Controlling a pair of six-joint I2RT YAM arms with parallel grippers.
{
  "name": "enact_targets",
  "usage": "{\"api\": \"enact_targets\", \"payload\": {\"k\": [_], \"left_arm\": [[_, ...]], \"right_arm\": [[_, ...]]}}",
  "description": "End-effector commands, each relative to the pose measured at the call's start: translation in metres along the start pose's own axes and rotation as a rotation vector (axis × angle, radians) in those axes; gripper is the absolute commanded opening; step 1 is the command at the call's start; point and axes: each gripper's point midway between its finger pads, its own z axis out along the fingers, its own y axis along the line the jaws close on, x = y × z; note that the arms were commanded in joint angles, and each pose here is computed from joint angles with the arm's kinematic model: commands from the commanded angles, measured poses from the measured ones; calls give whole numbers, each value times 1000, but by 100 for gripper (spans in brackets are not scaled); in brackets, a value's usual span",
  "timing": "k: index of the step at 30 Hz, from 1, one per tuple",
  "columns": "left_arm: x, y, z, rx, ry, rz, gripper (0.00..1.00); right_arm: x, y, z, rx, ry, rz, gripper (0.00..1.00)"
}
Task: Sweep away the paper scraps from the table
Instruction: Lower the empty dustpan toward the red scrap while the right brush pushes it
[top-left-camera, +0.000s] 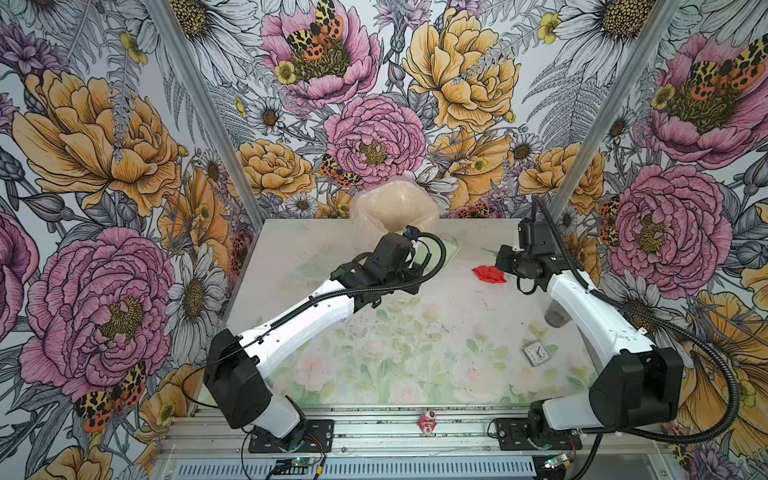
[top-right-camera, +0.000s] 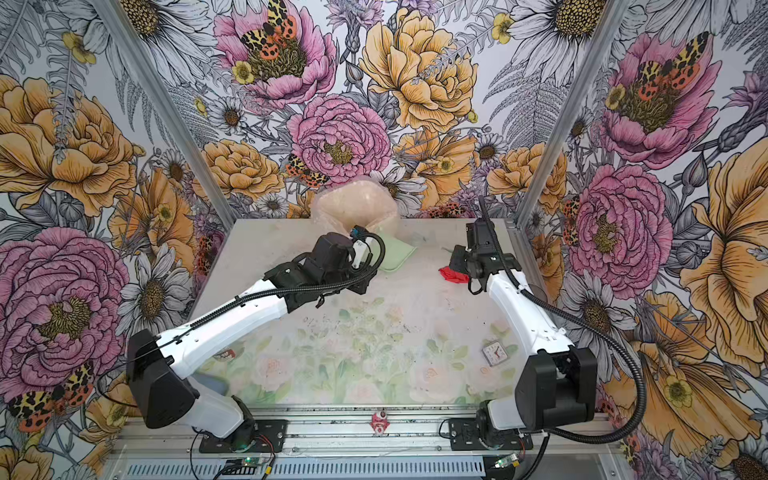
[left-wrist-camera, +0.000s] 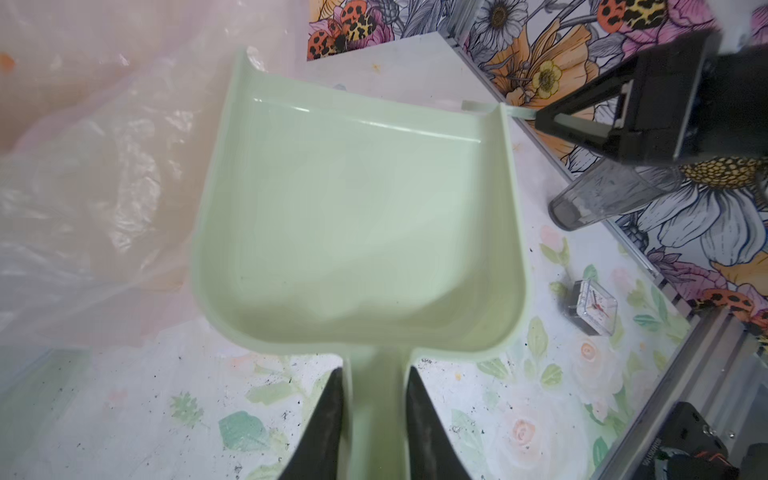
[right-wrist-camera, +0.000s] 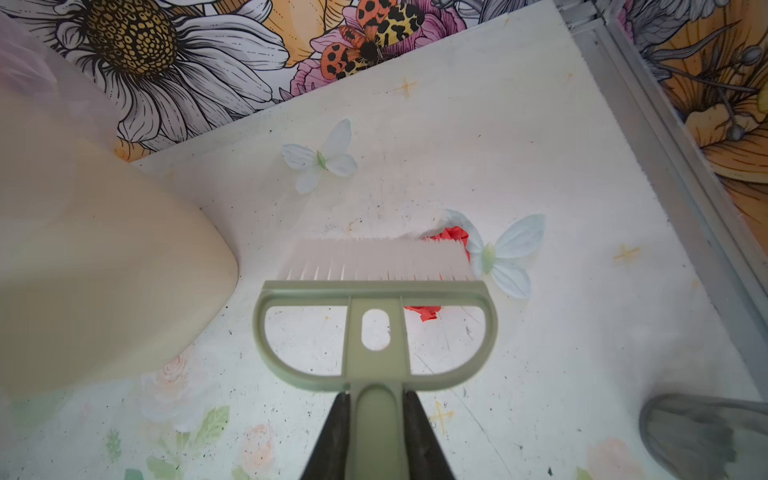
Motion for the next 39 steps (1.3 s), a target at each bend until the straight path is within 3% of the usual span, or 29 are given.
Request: {"api": "enact_targets", "payload": {"k": [1,15,39], "left_arm": [[19,3,10,-32,50,50,0],[78,-9,45,-48,198,96,0],[94,-8,65,-86,248,99,0]], "right_arm": [[-24,0,-12,17,-79,20,0],[-13,-6,-2,47,-51,20,0],[-4,-18,9,105,-27,-4,0]]}}
